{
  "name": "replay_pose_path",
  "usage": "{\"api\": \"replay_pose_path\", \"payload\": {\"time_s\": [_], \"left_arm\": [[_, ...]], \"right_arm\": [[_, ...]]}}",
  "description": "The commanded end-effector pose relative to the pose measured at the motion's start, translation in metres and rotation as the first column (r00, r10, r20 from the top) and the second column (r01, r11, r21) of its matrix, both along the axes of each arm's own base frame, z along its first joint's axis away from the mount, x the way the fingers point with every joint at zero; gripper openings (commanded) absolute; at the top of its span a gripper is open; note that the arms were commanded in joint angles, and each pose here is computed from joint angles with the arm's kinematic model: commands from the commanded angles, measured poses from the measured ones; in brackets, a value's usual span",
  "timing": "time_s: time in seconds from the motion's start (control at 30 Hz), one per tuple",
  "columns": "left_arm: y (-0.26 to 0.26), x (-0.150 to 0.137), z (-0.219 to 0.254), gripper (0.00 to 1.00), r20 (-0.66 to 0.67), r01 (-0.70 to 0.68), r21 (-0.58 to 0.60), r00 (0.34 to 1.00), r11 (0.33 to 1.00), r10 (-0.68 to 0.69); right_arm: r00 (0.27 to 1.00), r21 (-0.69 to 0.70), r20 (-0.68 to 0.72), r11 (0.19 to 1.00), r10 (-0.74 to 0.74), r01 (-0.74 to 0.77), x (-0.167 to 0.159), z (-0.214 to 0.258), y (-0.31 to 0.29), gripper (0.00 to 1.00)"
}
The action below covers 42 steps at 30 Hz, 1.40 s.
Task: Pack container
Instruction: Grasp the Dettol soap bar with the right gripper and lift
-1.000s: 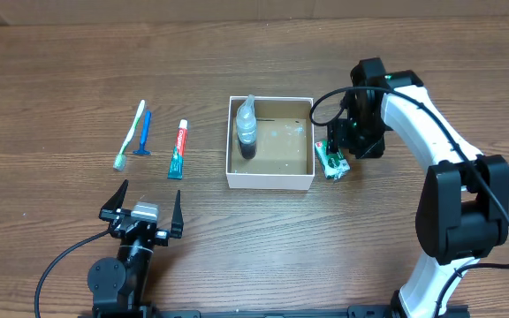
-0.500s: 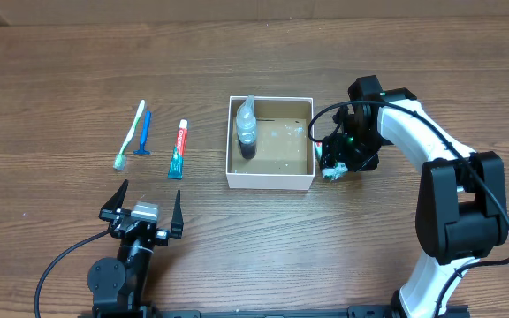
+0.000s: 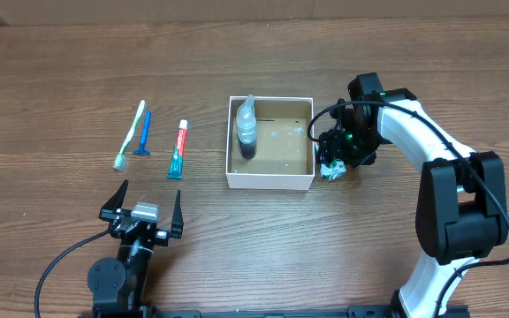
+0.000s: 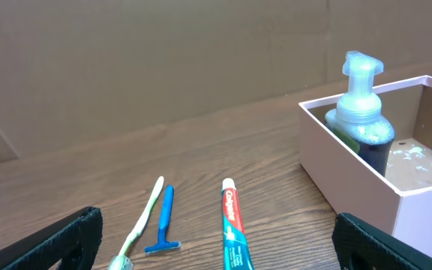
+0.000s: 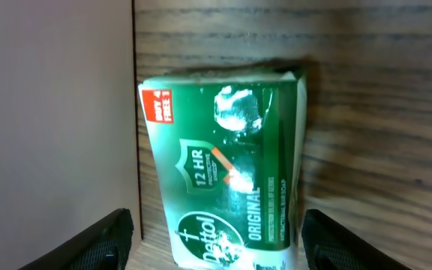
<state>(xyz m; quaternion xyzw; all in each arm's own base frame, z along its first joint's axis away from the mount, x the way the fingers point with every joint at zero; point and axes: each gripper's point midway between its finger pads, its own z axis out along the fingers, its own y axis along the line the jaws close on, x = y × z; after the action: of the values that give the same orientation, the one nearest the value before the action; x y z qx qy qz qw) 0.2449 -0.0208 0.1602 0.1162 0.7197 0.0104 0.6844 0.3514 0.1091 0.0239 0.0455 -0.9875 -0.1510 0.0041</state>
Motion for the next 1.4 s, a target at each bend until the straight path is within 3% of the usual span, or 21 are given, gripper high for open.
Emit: {"api": "replay_pose_path", "payload": {"time_s": [0.0, 0.97, 1.37], "left_arm": [[0.002, 0.0, 0.001, 1.0, 0.009, -0.011, 0.015, 1.0, 1.0, 0.011], [0.002, 0.0, 0.001, 1.0, 0.009, -0.011, 0.015, 1.0, 1.0, 0.011], [0.002, 0.0, 0.001, 1.0, 0.009, -0.011, 0.015, 1.0, 1.0, 0.011]], "right_arm": [[0.999, 0.012, 0.034, 1.0, 0.002, -0.003, 0.005, 0.006, 0.003, 0.75], [1.0, 0.004, -0.014, 1.0, 0.004, -0.003, 0.004, -0.021, 0.002, 0.74], [0.999, -0.127, -0.034, 0.991, -0.037, 0.032, 0.004, -0.039, -0.019, 0.74]]}}
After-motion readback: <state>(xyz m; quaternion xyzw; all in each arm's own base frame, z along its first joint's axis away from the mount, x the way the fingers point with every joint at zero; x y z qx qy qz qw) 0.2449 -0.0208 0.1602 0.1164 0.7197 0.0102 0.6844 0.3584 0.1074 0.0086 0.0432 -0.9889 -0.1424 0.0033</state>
